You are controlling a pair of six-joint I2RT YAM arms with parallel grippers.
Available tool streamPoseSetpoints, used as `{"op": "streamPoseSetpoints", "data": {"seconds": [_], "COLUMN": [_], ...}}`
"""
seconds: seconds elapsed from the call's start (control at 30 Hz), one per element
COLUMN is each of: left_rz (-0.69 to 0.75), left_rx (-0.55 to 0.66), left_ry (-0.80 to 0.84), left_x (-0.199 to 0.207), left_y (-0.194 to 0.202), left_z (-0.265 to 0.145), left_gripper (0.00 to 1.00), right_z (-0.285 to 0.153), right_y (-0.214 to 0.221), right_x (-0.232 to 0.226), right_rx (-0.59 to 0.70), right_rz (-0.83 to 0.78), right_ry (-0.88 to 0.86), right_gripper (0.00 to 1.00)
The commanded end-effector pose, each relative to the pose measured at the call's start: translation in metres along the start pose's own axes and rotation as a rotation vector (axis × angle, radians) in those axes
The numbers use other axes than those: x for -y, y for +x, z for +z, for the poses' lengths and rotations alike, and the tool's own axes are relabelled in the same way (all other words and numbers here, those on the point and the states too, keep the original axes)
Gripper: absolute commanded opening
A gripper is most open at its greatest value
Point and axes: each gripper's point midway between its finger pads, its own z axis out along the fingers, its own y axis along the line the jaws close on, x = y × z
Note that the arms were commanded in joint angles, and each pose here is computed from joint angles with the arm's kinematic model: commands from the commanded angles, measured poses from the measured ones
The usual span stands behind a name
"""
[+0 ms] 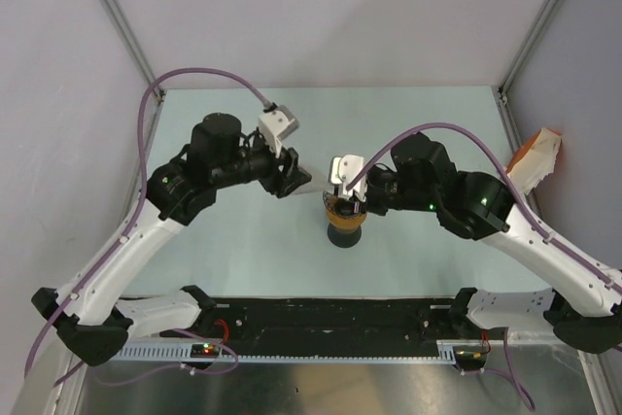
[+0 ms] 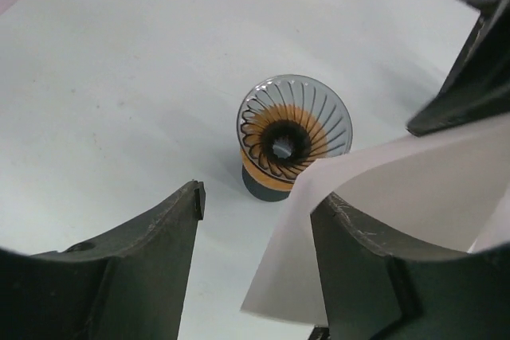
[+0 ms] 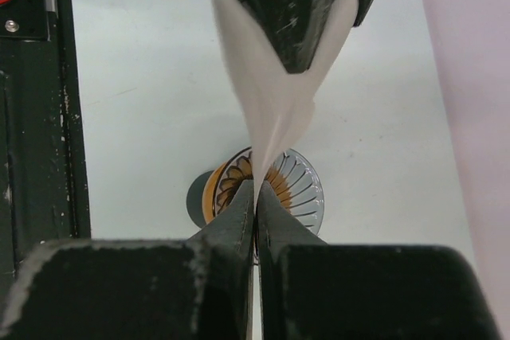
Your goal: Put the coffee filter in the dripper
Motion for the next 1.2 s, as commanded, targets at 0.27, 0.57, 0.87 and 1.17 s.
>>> {"op": "streamPoseSetpoints", "data": {"seconds": [0.27,0.57,0.87,1.17], "left_rz": [-0.364,-0.386,-0.509,-0.583], "left_rx": [0.05,0.023,0.003,0.0], "left_ry": [0.178,0.251,0.188,0.25], "left_x": [0.022,0.035,0.019,0.025], "left_y": [-0.01,0.002,0.014,0.013], "left_z": [0.002,-0.002,0.001,0.0], "left_gripper": [0.57,0.38,0.57,0.43], "right_z": [0.004,0.001,-0.004,0.001], "right_y": [-0.013,-0.011,-0.006,-0.004], "right_x": [0.019,0.019,0.019,0.023], "right_rx": [0.021,-0.001,-0.025,-0.044], "right_rz": [0.005,-0.017,-0.024,-0.036], "right_ry": [0.139,0.135,0.149,0.182], "right_gripper": [0.0,0.0,0.0,0.0]}}
